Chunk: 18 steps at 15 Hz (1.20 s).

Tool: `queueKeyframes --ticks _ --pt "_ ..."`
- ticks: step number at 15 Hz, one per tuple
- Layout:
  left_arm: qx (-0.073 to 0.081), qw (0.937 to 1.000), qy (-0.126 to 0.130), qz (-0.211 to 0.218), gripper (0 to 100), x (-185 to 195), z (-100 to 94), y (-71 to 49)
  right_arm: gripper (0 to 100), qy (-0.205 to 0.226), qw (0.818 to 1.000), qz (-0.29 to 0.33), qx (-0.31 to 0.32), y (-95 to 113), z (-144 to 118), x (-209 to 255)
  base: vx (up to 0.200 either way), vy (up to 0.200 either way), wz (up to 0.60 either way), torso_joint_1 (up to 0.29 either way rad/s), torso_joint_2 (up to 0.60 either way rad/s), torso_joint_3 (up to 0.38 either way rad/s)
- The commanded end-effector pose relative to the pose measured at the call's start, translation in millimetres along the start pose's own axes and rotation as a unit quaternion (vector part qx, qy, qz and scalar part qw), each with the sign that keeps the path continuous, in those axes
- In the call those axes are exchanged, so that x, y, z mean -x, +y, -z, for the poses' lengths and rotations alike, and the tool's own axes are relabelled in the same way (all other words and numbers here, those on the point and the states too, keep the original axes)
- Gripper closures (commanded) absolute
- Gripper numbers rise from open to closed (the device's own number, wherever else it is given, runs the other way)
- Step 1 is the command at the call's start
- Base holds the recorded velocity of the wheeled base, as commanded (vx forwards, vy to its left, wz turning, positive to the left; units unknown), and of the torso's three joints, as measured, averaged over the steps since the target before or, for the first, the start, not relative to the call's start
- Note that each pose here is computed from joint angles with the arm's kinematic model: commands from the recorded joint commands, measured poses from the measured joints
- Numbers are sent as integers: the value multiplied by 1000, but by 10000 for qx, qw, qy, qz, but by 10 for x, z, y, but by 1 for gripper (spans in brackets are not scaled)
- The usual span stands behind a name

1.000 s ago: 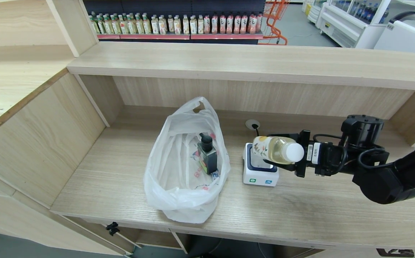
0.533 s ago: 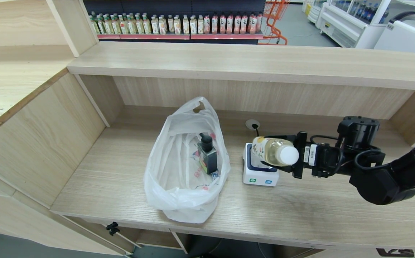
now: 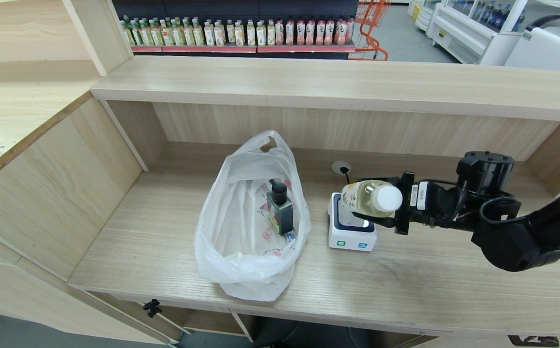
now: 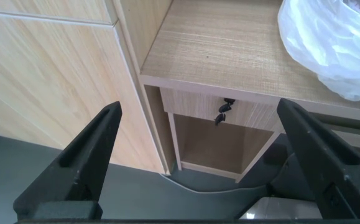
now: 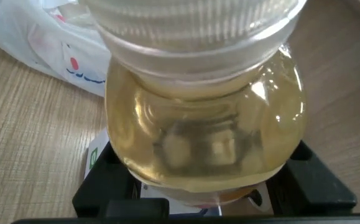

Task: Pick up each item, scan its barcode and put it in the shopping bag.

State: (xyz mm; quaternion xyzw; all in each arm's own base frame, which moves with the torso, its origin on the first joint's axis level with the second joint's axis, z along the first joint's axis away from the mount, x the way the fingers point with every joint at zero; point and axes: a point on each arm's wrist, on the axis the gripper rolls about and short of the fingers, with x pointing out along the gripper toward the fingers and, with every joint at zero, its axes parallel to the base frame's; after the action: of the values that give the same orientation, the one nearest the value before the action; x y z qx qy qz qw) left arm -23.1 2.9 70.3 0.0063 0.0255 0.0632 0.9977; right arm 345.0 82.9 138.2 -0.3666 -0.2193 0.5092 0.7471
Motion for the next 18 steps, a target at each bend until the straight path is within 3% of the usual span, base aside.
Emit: queueKeyframes --ticks 1,3,5,9,10,18 --pt "1 10000 1 -3 0 0 0 0 100 -198 9978 565 -285 -387 -461 136 0 0 0 0 0 0" --pt "1 10000 1 -3 0 0 0 0 100 -227 9808 1202 -1516 -553 -811 244 0 0 0 0 0 0" --pt "2 10000 -7 -3 0 0 -1 0 100 -396 9500 1610 -2645 -558 -1060 164 0 0 0 0 0 0" --pt "1 10000 1 -3 0 0 0 0 100 -425 9000 1479 -4077 -396 -1203 -20 0 0 0 0 0 0" --pt "1 10000 1 -3 0 0 0 0 100 -356 8920 1349 -4299 -343 -1229 -55 0 0 0 0 0 0" --pt "1 10000 1 -3 0 0 0 0 100 -331 8794 331 -4737 186 -1457 -332 0 0 0 0 0 0"
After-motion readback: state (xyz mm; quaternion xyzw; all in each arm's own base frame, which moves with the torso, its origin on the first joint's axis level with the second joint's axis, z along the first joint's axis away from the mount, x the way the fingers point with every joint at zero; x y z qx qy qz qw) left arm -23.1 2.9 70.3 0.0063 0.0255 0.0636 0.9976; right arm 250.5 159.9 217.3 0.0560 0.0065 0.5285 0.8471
